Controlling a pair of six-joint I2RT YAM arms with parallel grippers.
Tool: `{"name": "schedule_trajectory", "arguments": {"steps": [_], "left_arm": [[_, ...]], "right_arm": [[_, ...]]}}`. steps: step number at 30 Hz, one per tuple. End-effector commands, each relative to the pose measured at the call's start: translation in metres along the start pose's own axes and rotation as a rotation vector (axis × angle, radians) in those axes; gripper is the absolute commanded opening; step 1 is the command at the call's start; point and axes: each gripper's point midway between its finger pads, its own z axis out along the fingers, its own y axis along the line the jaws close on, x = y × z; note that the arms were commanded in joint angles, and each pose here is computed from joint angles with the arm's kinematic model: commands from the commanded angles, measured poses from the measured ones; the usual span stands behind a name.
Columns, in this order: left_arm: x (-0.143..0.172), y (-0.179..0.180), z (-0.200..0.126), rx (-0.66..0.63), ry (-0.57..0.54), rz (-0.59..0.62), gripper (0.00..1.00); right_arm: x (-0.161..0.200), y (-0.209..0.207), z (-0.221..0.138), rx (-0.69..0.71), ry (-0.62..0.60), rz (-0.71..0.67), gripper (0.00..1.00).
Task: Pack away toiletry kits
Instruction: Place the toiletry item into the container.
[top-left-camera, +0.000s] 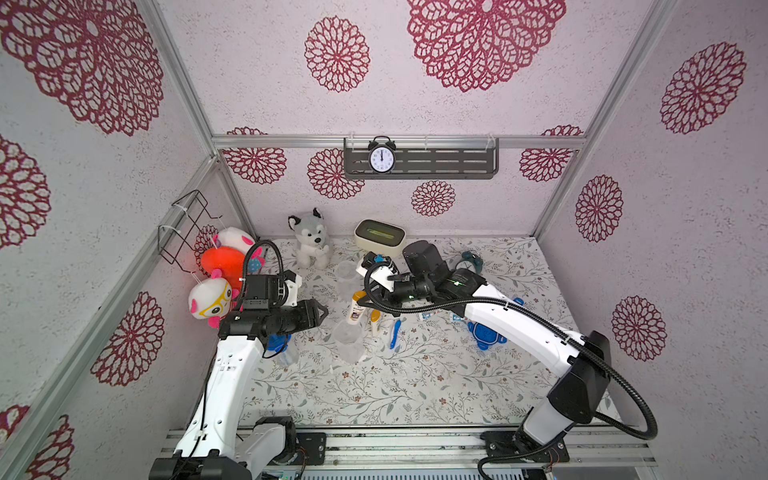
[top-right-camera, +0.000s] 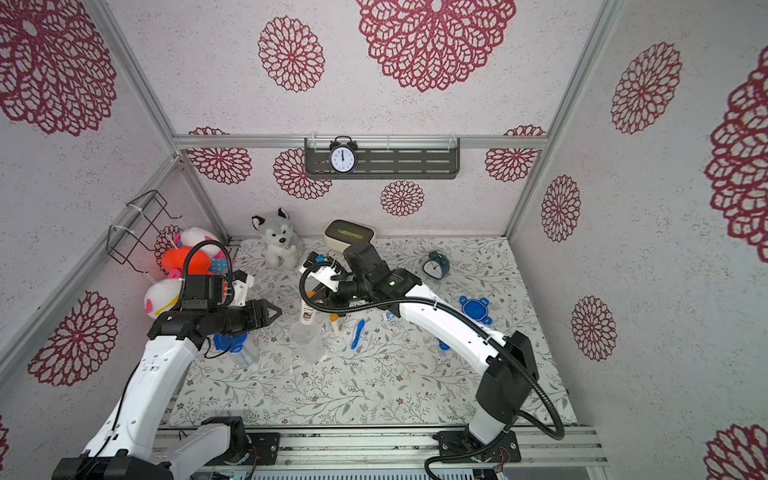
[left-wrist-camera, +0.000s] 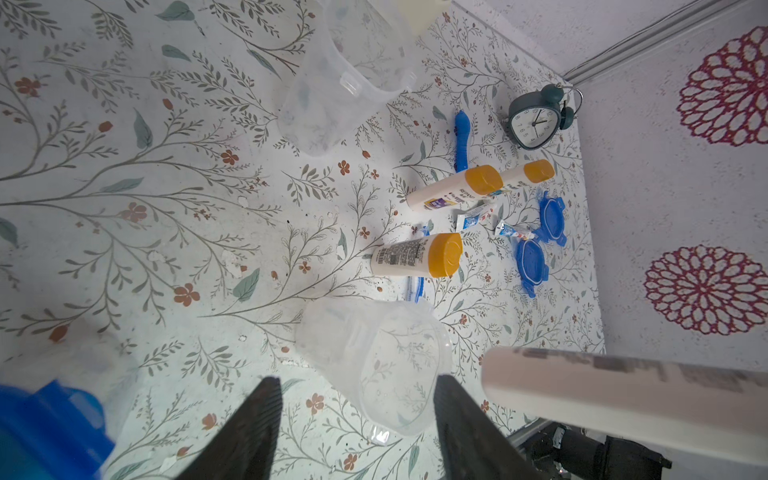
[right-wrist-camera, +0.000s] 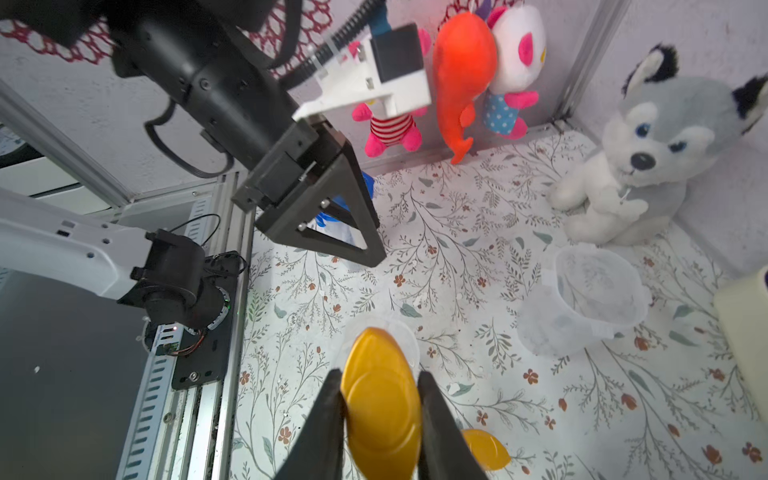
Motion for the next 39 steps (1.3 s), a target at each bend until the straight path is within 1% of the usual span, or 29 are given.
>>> {"name": "schedule_trajectory", "arguments": {"steps": [1,10,15,21,25,29,34,39], "left_arm": [[-0.005,-0.002,0.002,0.067,-0.03,-0.027,0.62],[-0.004,0.003,0.005,0.08,-0.048,-0.05,0.64],[-0.004,0.004,0.007,0.08,-0.046,-0.061,0.65],[-0.003,0.005,0.01,0.082,-0.03,-0.072,0.65],[-0.003,0.006,0.011,0.079,-0.026,-0.073,0.65],[-0.003,0.007,0.012,0.072,-0.025,-0.074,0.66],[-0.003,0.009,0.012,0.064,-0.024,-0.073,0.66],[-0.004,0.009,0.012,0.058,-0.023,-0.07,0.66]], "right_arm": [[-0.017,-0.001,-0.007,0.054,-0.016,0.058,0.22],[-0.009,0.008,0.023,0.015,0.017,0.091,0.23],[0.004,0.008,0.037,0.041,0.058,0.094,0.24],[0.033,0.006,0.062,0.093,0.095,0.016,0.28],[0.048,0.009,0.075,0.086,0.108,-0.031,0.28],[0.059,0.01,0.084,0.075,0.126,-0.045,0.29],[0.069,0.01,0.091,0.074,0.143,-0.047,0.36],[0.068,0.012,0.089,0.071,0.138,-0.052,0.43]]}}
